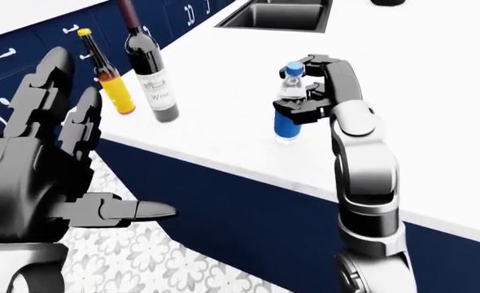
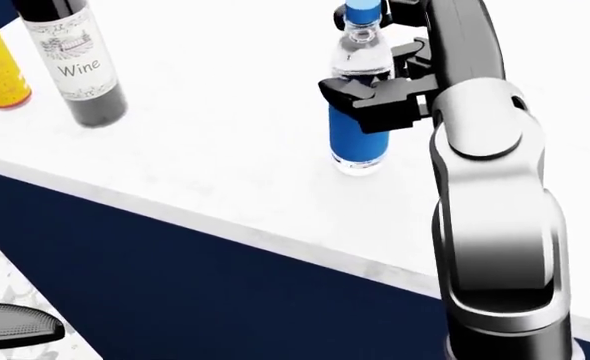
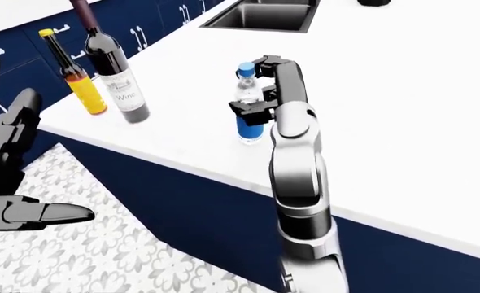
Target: Move the drinks to the dining counter.
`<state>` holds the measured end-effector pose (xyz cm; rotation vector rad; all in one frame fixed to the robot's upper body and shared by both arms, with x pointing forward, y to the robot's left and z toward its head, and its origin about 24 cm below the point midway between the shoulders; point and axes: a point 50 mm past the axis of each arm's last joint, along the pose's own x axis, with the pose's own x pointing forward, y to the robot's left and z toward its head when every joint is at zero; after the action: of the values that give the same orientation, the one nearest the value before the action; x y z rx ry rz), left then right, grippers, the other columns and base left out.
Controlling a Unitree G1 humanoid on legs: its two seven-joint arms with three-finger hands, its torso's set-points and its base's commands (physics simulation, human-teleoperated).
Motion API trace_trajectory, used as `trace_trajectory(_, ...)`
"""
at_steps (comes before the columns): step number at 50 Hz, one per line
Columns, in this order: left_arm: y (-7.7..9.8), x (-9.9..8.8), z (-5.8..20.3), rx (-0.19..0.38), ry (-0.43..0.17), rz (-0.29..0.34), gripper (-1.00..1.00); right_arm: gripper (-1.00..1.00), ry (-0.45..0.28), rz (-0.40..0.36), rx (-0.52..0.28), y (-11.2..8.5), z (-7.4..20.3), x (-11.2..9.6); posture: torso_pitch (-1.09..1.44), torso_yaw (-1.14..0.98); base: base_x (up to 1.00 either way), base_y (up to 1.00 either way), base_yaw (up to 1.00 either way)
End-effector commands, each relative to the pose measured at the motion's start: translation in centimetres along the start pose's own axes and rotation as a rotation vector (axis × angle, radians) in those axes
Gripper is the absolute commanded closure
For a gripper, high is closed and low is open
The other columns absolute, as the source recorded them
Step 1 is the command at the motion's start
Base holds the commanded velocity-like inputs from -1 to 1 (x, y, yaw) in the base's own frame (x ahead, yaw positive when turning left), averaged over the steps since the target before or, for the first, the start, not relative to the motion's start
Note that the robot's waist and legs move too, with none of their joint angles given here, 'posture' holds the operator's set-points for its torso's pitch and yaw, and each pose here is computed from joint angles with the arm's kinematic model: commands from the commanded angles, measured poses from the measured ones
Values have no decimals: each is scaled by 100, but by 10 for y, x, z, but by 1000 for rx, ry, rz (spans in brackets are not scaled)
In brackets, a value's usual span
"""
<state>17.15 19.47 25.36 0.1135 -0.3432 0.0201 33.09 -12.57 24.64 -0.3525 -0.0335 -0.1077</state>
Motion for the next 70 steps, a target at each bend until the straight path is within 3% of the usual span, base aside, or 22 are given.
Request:
trace_trajectory(1, 2, 1, 10, 14, -67, 16, -100, 27, -65, -29, -1, -6, 14, -3, 0, 0, 0, 0, 0)
trace_trajectory(4, 2, 1, 11, 13, -68, 16, -100, 15, -69, -27, -2, -5, 15, -3, 0, 0, 0, 0, 0)
trace_trajectory(7, 2, 1, 11, 14, -68, 15, -100, -10, -69, -26, -2, -5, 14, -3, 0, 0, 0, 0, 0)
trace_trajectory(8, 3, 1, 11, 13, -69, 16, -100, -30, -69, -24, -2, -5, 15, -3, 0, 0, 0, 0, 0)
trace_trajectory(11, 3, 1, 11, 14, -69, 16, -100, -49, -70, -23, -4, -5, 14, -3, 0, 0, 0, 0, 0)
trace_trajectory(23, 2, 1, 11, 16, -69, 15, -100, -58, -73, -24, -7, -8, 15, -5, 0, 0, 0, 0, 0)
trace_trajectory(29, 1, 2, 11, 16, -68, 15, -100, -87, -99, -16, 10, -13, 22, -20, 0, 0, 0, 0, 0)
trace_trajectory(30, 1, 2, 11, 15, -69, 14, -100, -100, -109, -19, 15, -15, 23, -26, 0, 0, 0, 0, 0)
trace_trajectory(33, 1, 2, 12, 13, -71, 14, -100, -100, -127, -15, 20, -19, 26, -38, 0, 0, 0, 0, 0)
trace_trajectory(39, 5, 0, 15, 15, -75, 23, -100, -100, -161, -49, 69, -43, 30, -73, 0, 0, 0, 0, 0)
trace_trajectory(44, 12, -2, 22, 7, -88, 39, -100, -100, -186, -102, 48, -74, 26, -106, 0, 0, 0, 0, 0)
trace_trajectory(47, 16, -4, 26, 1, -95, 44, -100, -100, -205, -163, 31, -105, 23, -121, 0, 0, 0, 0, 0)
trace_trajectory(54, 26, -10, 34, -20, -108, 70, -100, -100, -248, -262, 6, -142, 18, -170, 0, 0, 0, 0, 0)
trace_trajectory(65, 51, -28, 37, -96, -134, 171, -100, -100, -266, -373, -21, -181, 22, -199, 0, 0, 0, 0, 0)
trace_trajectory(70, 61, -39, 51, -116, -173, 213, -100, -100, -267, -379, -12, -190, 20, -207, 0, 0, 0, 0, 0)
